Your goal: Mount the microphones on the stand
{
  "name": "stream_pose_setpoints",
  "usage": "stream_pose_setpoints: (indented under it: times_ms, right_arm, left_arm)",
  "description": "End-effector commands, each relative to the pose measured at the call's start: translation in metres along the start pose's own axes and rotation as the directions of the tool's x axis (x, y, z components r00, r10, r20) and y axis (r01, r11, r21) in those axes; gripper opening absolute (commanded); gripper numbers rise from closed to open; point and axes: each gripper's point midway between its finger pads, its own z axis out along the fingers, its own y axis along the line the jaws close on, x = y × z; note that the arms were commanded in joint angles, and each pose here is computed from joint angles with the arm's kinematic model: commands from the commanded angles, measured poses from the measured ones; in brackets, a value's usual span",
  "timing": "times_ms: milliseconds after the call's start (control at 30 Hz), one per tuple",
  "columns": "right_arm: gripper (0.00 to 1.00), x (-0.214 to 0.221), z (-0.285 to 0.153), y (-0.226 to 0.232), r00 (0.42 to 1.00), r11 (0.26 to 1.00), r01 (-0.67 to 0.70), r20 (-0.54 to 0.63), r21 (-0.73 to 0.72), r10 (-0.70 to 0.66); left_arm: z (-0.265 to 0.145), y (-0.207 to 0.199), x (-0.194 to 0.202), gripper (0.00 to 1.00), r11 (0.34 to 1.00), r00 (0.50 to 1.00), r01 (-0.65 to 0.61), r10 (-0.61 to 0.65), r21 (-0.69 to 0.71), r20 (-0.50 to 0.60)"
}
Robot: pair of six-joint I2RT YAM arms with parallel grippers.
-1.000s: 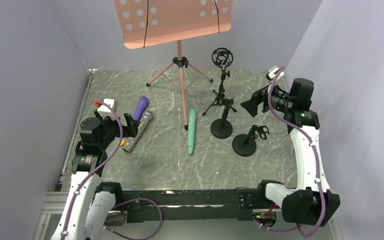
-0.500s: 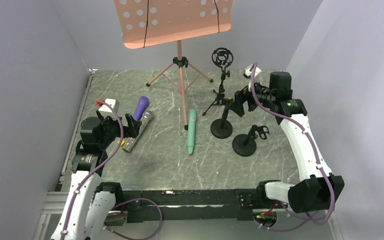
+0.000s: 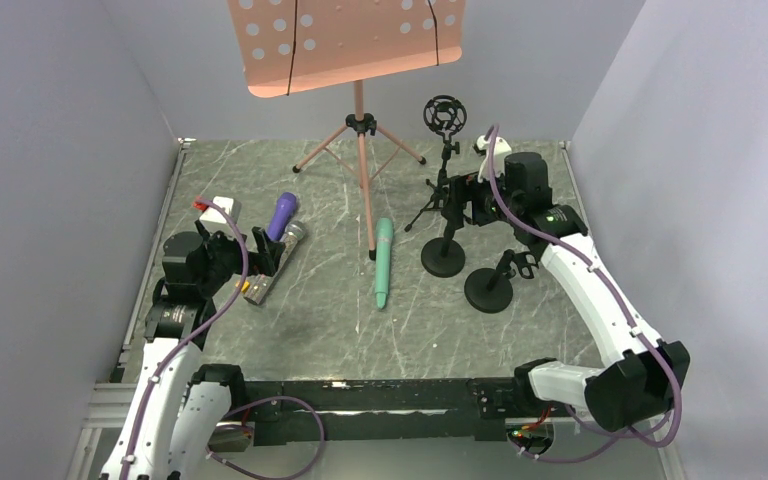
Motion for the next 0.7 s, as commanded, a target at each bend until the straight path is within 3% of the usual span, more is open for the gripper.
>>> stream_pose_setpoints:
  times_ms: [0,300,667]
  right_arm:
    - [0.87,-0.0088,0.0101,-0.0122,0.993,0.988,-0.106,0.062,0.113,0.099]
    - [0.61,-0.0076,0.0127,-0.0103,0.997,0.988,-0.059,0.064,0.144,0.05]
    - [0.46,-0.0067,0.0045,-0.0141,0.998,0.985,-0.008,0.062,0.174,-0.003]
  left_arm:
    - [-0.0024,-0.0073,-0.0299,0.99,0.999,0.996,-0.029,0.027,0.026,0.08]
    - [-0.0021,-0.0071,-0.0298,0.99,0.999,0.996,-0.03,0.028,0.026,0.079]
    - [-0.0023,-0.0077,-0.0299,0.99,0.999,0.997,-0.03,0.028,0.029,0.079]
